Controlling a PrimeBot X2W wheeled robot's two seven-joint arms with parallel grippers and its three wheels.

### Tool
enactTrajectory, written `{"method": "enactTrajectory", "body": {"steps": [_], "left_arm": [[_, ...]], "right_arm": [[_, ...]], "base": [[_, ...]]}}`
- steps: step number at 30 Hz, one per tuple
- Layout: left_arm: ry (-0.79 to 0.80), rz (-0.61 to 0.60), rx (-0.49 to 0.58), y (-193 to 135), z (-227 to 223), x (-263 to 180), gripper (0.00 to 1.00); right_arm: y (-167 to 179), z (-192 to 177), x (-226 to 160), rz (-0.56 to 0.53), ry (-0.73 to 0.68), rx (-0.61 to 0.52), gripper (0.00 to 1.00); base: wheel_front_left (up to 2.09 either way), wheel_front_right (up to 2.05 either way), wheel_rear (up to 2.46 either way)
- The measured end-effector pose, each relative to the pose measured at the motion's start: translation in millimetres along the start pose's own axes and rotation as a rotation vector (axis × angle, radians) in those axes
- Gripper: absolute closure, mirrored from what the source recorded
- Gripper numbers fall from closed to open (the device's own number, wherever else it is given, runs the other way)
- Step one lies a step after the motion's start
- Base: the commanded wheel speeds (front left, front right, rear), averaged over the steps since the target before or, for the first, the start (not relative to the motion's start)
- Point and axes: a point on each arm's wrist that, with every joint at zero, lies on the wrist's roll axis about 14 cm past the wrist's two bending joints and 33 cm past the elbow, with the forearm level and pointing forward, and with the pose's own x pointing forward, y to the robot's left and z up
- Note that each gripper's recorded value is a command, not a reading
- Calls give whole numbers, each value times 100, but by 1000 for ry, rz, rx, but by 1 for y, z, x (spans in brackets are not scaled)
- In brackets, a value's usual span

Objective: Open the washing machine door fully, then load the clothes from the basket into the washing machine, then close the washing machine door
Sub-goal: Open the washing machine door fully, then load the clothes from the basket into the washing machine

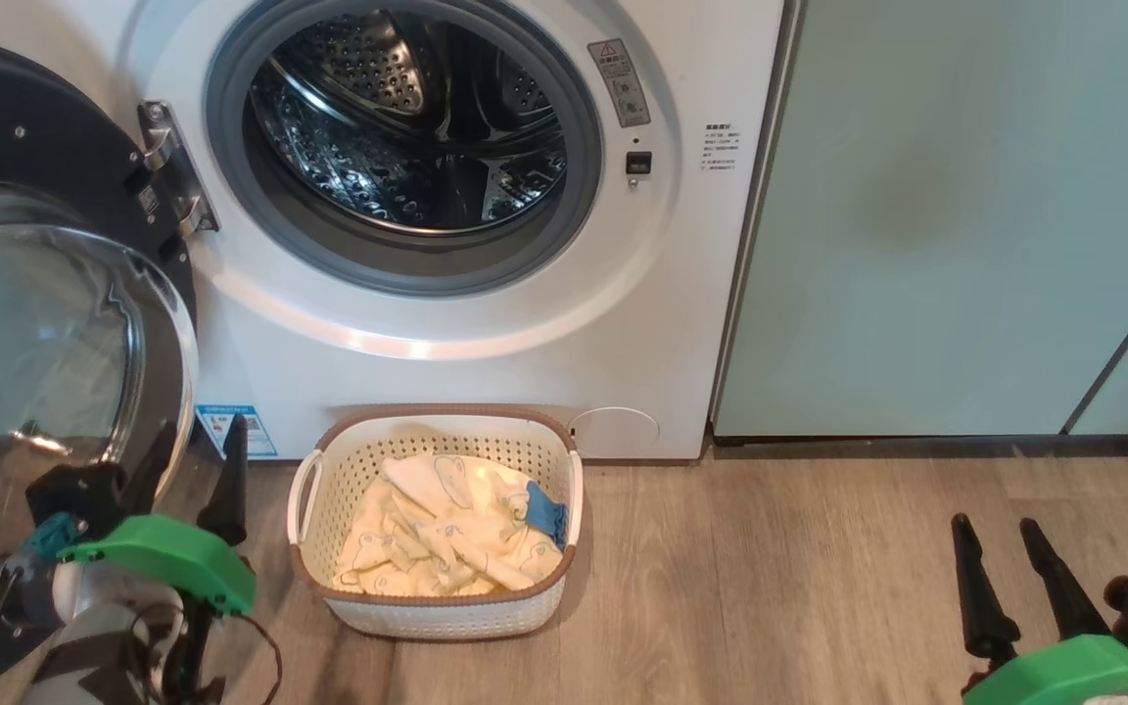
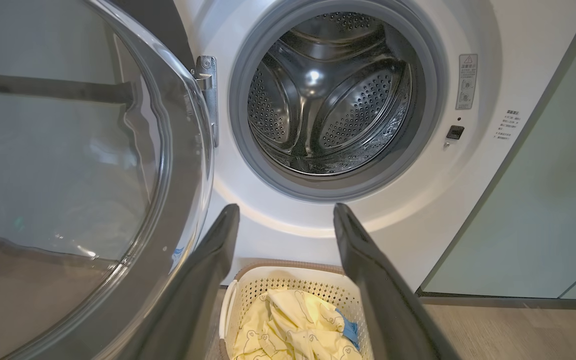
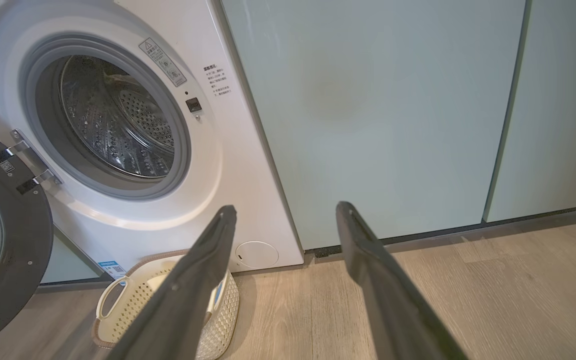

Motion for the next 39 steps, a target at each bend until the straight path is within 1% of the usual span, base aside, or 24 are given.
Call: {"method": "enactTrajectory", "body": {"steps": [13, 20, 27, 39], "left_arm": [[21, 18, 9, 7, -6, -4, 0], [44, 4, 3, 3, -13, -7, 0], [46, 14, 3, 9, -13, -8, 0], [58, -6, -16, 3, -17, -9, 0]], "right_arm": [[3, 3, 3, 8, -8, -4, 0], [3, 2, 5, 11, -6, -4, 0], [5, 4, 7, 15, -14, -10, 0], [7, 2, 9, 21, -8, -9, 0]], "base": [[0, 0, 0], [0, 0, 0], [0, 0, 0], [4, -4, -1]]}}
